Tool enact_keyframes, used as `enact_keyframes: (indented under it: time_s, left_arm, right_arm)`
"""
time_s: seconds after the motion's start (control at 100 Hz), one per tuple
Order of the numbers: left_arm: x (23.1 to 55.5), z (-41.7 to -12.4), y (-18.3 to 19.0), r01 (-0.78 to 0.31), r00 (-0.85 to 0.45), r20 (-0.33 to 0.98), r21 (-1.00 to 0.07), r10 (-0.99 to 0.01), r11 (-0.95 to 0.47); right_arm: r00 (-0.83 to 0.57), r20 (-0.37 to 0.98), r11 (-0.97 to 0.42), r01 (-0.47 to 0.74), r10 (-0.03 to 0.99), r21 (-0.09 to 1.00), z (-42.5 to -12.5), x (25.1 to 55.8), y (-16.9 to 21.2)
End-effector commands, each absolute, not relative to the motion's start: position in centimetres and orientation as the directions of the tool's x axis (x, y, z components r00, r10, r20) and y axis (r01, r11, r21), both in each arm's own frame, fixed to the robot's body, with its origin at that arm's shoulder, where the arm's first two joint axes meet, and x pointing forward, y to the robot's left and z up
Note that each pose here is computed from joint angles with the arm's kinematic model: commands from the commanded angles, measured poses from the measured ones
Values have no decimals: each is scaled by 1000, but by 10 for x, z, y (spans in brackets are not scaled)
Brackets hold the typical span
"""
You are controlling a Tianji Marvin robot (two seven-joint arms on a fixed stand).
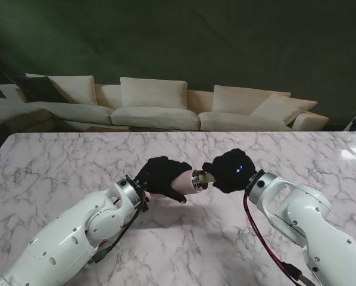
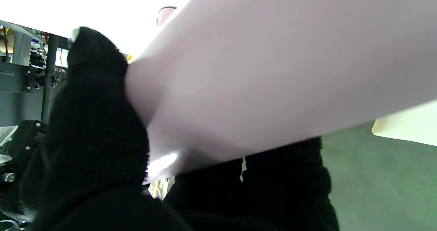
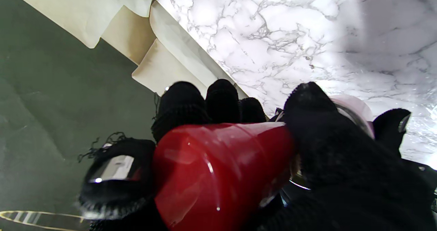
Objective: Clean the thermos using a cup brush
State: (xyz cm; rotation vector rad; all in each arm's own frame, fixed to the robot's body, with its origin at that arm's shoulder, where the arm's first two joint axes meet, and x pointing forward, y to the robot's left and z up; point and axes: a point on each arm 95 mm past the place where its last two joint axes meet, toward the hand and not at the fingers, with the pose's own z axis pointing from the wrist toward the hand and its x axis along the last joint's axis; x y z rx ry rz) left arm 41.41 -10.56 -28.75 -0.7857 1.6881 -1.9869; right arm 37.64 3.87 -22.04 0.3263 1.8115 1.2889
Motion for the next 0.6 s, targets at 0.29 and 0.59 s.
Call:
enact_keyframes:
  time_s: [0.29,0.59]
  left_arm:
    - [416,-286,-101,-45,-741,152,-983,-654,-177]
    - [414,-282,-105,-40,-750,150,-982,-645,-183]
  right_arm:
    - [-554,-490,409,-274,673,870,-208,371,30]
    - [-582,-461,409,-229,670,883,-218,377,39]
